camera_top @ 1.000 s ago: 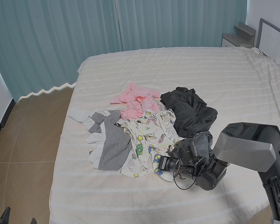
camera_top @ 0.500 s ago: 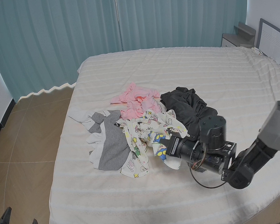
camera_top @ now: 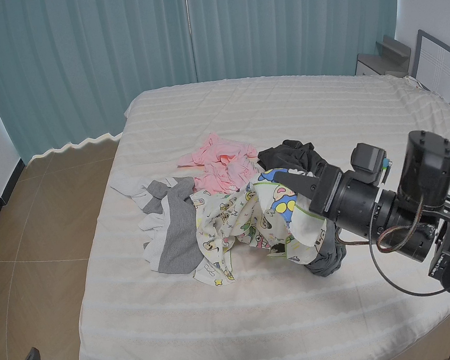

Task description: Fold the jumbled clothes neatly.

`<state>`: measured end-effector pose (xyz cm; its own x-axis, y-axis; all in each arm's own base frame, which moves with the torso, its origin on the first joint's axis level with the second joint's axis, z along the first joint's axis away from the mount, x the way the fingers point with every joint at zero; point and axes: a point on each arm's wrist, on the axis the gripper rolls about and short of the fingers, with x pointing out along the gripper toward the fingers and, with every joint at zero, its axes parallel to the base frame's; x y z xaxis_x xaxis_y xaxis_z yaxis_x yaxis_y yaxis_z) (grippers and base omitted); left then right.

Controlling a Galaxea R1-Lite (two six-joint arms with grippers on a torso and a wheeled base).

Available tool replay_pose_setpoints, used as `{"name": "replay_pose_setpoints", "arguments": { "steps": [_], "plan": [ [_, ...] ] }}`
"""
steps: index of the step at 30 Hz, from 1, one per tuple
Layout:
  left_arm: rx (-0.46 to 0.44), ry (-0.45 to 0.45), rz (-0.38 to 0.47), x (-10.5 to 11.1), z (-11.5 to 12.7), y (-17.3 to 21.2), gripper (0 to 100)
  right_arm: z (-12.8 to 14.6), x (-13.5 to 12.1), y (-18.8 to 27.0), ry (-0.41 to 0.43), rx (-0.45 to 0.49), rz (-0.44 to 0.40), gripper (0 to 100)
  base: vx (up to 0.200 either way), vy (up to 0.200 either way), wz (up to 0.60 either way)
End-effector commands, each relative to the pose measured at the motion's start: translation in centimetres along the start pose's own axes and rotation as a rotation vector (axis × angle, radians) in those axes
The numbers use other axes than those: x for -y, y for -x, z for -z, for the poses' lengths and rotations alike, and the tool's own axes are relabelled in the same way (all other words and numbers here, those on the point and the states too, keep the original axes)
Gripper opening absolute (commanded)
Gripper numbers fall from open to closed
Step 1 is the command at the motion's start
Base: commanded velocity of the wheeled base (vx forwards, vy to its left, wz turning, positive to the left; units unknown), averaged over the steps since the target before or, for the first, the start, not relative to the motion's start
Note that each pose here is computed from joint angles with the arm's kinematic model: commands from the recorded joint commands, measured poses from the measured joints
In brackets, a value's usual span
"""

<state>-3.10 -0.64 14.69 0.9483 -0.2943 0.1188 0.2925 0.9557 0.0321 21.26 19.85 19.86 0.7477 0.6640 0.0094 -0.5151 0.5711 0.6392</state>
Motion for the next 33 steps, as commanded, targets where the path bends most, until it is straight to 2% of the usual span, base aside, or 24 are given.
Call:
{"name": "replay_pose_setpoints", "arguments": {
  "steps": [1, 4, 5, 7, 11, 15, 20, 26, 29, 33],
  "plan": [
    [-0.239, 0.013, 0.374, -1.7, -4.8, -8.2, 100, -3.4, -5.3, 4.5, -0.005, 0.048, -0.204, 0, 0.0, 0.0, 0.0],
    [-0.334, 0.064, 0.501, -1.8, -3.9, -11.0, 100, -3.9, -6.3, 5.1, 0.002, 0.039, -0.243, 0, 0.0, 0.0, 0.0],
    [-0.339, 0.066, 0.509, -1.7, -3.8, -11.2, 100, -4.0, -6.3, 5.1, 0.004, 0.038, -0.244, 0, 0.0, 0.0, 0.0],
    [-0.483, 0.104, 0.603, -1.0, -2.1, -14.1, 100, -4.9, -7.5, 6.0, 0.023, 0.035, -0.292, 0, 0.0, 0.0, 0.0],
    [-0.594, 0.055, 0.652, 0.3, 0.5, -18.5, 100, -6.2, -9.4, 6.8, 0.031, 0.066, -0.359, 0, 0.0, 0.0, 0.0],
    [-0.579, 0.033, 0.687, 1.3, 2.7, -21.2, 100, -6.6, -10.4, 7.3, 0.06, 0.074, -0.393, 0, 0.0, 0.0, 0.0],
    [-0.606, 0.045, 0.752, 3.1, 5.4, -23.0, 100, -8.0, -12.1, 7.4, 0.079, 0.121, -0.463, 0, 0.0, 0.0, 0.0],
    [-0.637, 0.038, 0.737, 3.7, 7.8, -24.5, 100, -7.9, -12.5, 8.5, 0.071, 0.122, -0.492, 0, 0.0, 0.0, 0.0],
    [-0.653, 0.034, 0.781, 4.9, 8.5, -24.5, 100, -8.0, -12.7, 8.5, 0.067, 0.128, -0.501, 0, 0.0, 0.0, 0.0],
    [-0.65, 0.064, 0.84, 7.5, 8.1, -24.0, 100, -7.6, -12.5, 8.1, 0.057, 0.12, -0.501, 0, 0.0, 0.0, 0.0]
  ]
}}
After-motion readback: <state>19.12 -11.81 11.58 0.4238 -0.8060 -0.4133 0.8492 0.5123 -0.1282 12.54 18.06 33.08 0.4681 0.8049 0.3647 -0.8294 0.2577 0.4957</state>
